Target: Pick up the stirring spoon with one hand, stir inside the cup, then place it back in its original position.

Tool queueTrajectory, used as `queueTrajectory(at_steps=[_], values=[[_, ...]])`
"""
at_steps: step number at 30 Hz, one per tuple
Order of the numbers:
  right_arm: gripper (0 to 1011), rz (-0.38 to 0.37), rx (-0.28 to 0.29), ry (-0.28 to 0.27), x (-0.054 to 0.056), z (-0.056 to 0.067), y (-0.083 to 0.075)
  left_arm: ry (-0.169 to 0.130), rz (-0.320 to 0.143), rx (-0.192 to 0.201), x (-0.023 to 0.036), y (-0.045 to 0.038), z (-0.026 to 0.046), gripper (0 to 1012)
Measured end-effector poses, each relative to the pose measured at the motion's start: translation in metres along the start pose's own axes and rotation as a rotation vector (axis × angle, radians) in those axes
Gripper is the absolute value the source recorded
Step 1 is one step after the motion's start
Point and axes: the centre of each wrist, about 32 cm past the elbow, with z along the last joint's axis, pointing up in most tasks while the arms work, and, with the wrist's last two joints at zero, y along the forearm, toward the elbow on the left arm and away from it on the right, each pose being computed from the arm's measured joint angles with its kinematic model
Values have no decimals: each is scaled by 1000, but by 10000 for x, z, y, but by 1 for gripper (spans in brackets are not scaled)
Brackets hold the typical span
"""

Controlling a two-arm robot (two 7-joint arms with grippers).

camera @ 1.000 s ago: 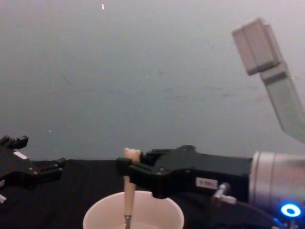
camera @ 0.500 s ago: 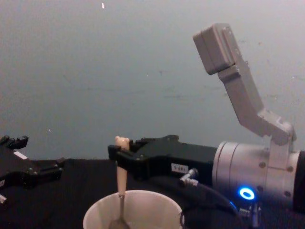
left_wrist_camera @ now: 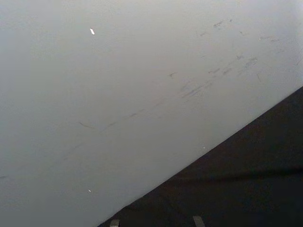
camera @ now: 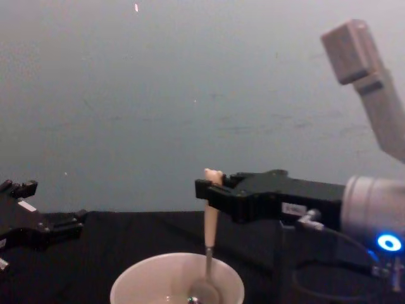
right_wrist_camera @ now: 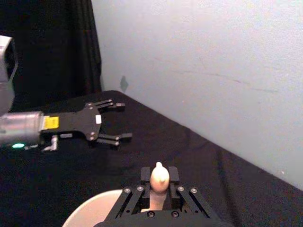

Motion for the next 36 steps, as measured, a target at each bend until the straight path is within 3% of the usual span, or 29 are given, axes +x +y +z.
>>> queueTrajectory(at_steps=[6,14,22,27,36], values=[[225,36,-11,27,-10,21,-246,0,0,0,0,0,0,1001],[225,93,-31,33,-110,-16,-332,0,0,0,0,0,0,1001],[225,138,-37,25,-226,-40,-214,0,0,0,0,0,0,1001],[225,155,-31,11,-288,-41,-49,0,0,0,0,0,0,1001],[225,123,-20,-4,-264,-21,216,0,0,0,0,0,0,1001]])
